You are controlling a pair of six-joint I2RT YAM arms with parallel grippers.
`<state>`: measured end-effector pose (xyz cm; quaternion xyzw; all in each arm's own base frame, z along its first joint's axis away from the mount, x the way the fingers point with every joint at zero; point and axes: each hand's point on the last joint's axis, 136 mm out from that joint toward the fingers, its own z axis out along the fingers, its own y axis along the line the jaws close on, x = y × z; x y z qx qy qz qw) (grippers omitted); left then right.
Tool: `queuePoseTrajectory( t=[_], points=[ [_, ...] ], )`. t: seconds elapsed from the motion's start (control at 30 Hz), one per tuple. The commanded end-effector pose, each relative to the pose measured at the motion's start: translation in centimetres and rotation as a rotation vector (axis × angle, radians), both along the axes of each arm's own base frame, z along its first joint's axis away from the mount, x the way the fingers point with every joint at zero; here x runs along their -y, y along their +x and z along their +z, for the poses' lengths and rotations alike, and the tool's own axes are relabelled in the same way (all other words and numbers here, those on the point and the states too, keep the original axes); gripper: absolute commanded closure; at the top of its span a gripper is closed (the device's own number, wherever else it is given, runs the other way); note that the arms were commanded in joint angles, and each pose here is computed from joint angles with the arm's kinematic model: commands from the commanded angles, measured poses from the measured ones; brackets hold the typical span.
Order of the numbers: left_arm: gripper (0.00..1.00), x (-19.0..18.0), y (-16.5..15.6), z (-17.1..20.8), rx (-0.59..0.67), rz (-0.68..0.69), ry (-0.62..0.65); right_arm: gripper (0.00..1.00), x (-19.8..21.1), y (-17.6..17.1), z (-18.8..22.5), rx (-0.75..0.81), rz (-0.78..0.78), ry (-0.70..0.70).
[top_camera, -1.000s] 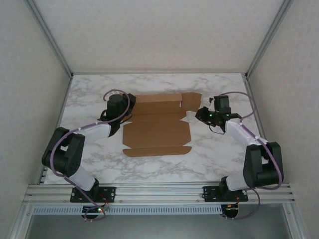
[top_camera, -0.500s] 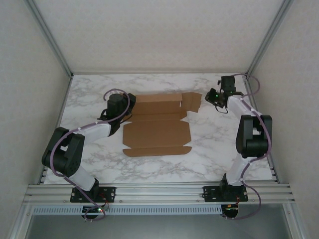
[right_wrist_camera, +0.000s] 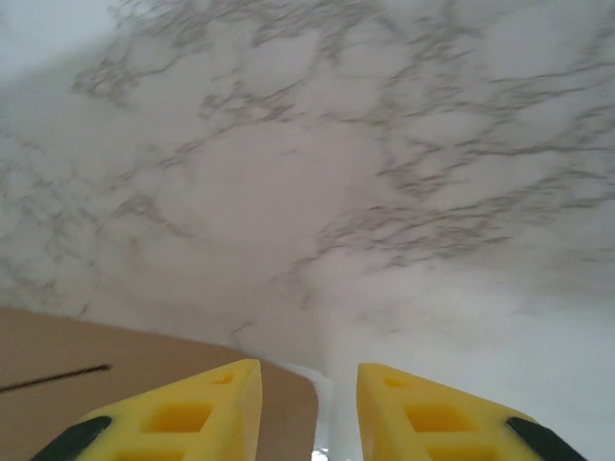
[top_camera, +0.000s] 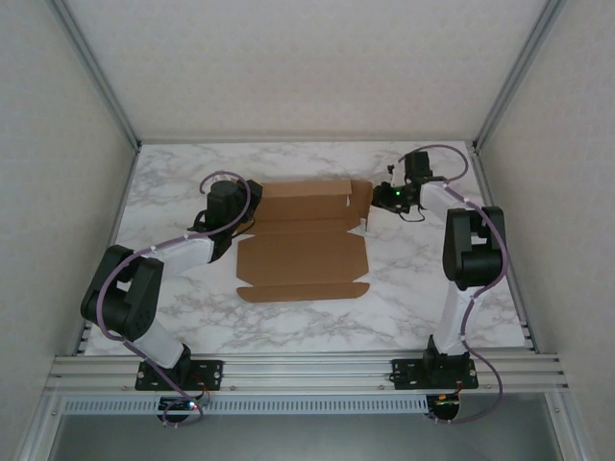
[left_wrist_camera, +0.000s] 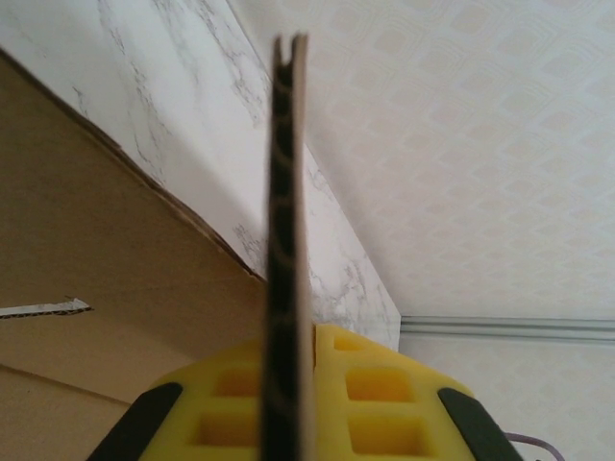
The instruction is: Fold the paper box
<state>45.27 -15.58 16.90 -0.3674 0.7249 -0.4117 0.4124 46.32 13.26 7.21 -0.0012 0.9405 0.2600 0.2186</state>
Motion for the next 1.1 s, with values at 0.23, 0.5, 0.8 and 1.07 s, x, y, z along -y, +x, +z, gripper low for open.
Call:
queuePoseTrajectory(
  t=[0.23,0.5,0.8,1.07],
  points=[
    [1.0,1.0,-1.5,-4.4,-0.144,-0.061,0.06,0.67,-4.0,-3.7,3.6,0.103,0.172,0.032],
    [1.0,1.1,-1.6,-4.3,-0.146,-0.068,0.058,0.67,-5.1,-5.4,3.1,0.101,0.204,-0.011],
    [1.0,1.3,-1.5,-4.6,-0.158,-0.071,0.057,0.61,-5.2,-6.5,3.5,0.224,0.211,-0.094],
    [1.0,1.3,-1.6,-4.8,-0.162,-0.072,0.059,0.67,-5.3,-7.4,5.2,0.51,0.308,-0.179]
  ],
)
